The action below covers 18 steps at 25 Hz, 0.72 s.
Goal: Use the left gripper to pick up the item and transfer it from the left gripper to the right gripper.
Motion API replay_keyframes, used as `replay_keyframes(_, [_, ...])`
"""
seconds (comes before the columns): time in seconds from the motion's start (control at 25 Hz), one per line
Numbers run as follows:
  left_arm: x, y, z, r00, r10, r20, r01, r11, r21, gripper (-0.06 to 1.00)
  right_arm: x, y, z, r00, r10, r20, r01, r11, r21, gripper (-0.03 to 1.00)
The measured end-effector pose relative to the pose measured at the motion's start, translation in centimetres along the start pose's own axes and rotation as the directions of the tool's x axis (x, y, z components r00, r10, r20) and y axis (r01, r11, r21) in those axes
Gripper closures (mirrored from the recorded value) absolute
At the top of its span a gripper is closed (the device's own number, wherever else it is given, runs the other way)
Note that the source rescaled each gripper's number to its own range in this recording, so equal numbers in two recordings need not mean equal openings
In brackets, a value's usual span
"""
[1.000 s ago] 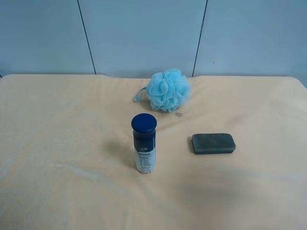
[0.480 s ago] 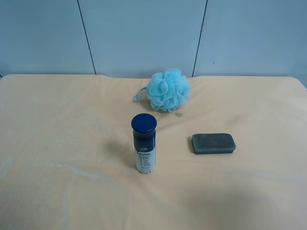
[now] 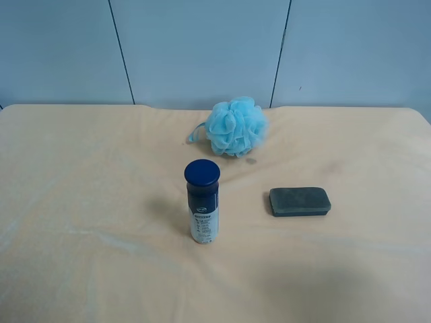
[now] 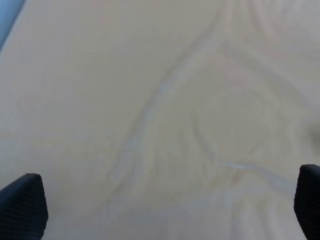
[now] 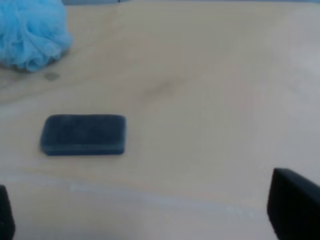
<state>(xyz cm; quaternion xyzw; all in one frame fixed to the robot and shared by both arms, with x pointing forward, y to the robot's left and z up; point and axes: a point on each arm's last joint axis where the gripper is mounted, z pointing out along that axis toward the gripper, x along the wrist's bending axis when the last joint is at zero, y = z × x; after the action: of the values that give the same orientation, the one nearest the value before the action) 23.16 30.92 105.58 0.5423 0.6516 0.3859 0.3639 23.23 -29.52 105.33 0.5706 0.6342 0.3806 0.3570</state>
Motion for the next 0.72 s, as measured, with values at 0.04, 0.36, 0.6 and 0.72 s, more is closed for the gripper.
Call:
replay_keyframes(0.04, [0.00, 0.00, -0.01, 1.000, -0.003, -0.008, 0.003, 1.000, -0.001, -0.06, 0.01, 0.00, 0.01, 1.000, 0.006, 0.012, -0.006, 1.000, 0.000, -0.03])
replay_keyframes(0.36, [0.00, -0.01, -0.01, 1.000, -0.007, -0.015, 0.007, 1.000, -0.001, -0.06, 0.02, 0.01, 0.02, 0.999, 0.018, 0.036, -0.018, 1.000, 0.000, -0.03])
replay_keyframes(0.6, [-0.01, -0.01, -0.01, 1.000, -0.007, -0.014, 0.007, 1.000, -0.001, -0.06, 0.02, 0.01, 0.02, 0.999, 0.019, 0.036, -0.019, 1.000, 0.000, -0.03])
replay_keyframes(0.72, [-0.01, -0.01, -0.01, 1.000, -0.007, -0.014, 0.007, 1.000, -0.001, -0.06, 0.02, 0.01, 0.02, 0.999, 0.019, 0.036, -0.019, 1.000, 0.000, -0.03])
